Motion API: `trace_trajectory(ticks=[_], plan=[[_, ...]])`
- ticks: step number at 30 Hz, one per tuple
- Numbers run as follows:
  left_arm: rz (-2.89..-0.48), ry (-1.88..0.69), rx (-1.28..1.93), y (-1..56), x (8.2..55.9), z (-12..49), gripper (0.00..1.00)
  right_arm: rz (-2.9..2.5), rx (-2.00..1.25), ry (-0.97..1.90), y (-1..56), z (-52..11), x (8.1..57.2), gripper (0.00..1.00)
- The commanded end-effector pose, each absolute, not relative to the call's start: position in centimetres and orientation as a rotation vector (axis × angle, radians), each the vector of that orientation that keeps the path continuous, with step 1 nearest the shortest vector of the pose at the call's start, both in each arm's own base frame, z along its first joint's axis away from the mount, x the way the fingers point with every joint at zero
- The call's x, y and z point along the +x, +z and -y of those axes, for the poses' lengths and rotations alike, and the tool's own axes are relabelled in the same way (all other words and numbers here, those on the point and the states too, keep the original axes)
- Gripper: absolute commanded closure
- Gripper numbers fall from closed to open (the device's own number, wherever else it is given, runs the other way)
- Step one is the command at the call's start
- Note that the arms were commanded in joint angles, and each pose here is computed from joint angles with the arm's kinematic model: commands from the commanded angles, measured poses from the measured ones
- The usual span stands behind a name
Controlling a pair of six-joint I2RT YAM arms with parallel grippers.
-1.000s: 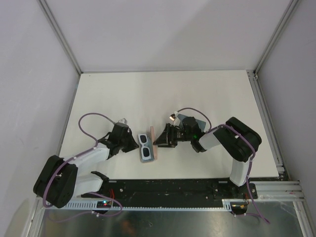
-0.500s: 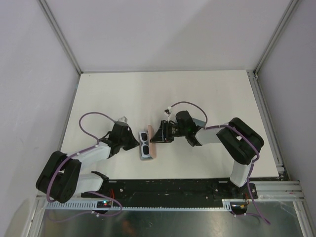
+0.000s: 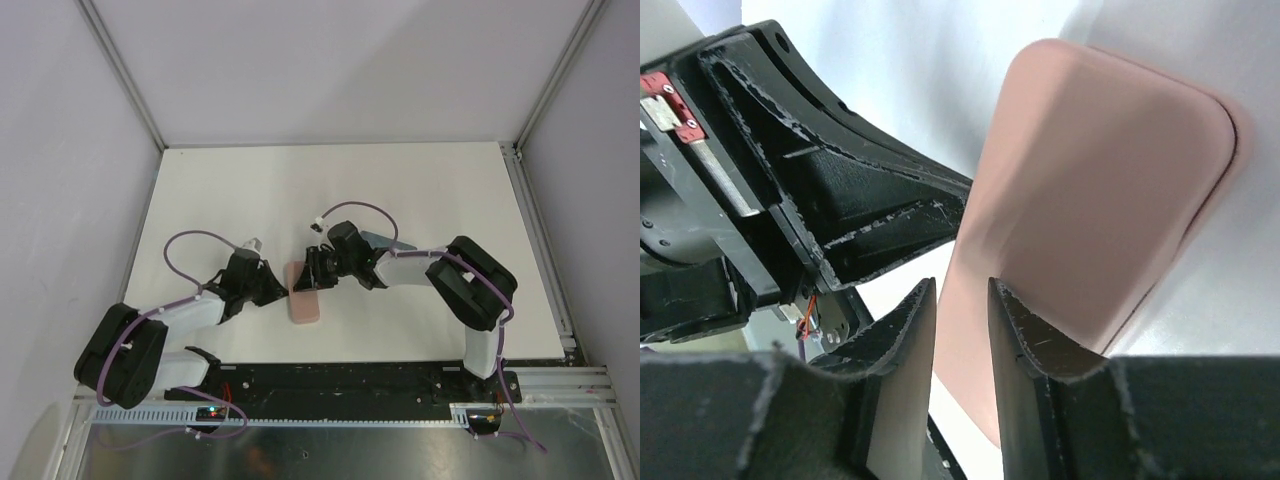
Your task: Organize the sunglasses
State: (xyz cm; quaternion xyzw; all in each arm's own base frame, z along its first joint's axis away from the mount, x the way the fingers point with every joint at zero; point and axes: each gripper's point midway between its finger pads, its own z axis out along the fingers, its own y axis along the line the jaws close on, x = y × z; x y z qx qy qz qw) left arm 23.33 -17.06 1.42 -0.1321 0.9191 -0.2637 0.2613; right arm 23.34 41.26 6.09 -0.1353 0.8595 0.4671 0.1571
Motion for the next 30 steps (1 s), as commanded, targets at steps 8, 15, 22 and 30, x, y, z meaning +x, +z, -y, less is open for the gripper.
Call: trace_trajectory(ticks=[8,15,22,30], plan=[[-2.436,-0.739,-0.314,3.5,23.6,17.0,0.95,-2.448,-0.445,1.186,7.8,-40.2,23.9,0.66],[-2.363,-0.734,-0.306,7.4,24.2,16.2,0.94,-2.366,-0.495,1.137,11.6,-39.2,24.1,0.69],[-2.287,-0.815,-0.256,10.6,25.5,17.4,0.95,-2.358,-0.496,1.107,13.1,-38.1,23.8,0.74],[-2.407,-0.806,-0.259,5.5,25.6,18.2,0.98,-2.384,-0.482,1.037,12.7,-36.6,23.6,0.76]])
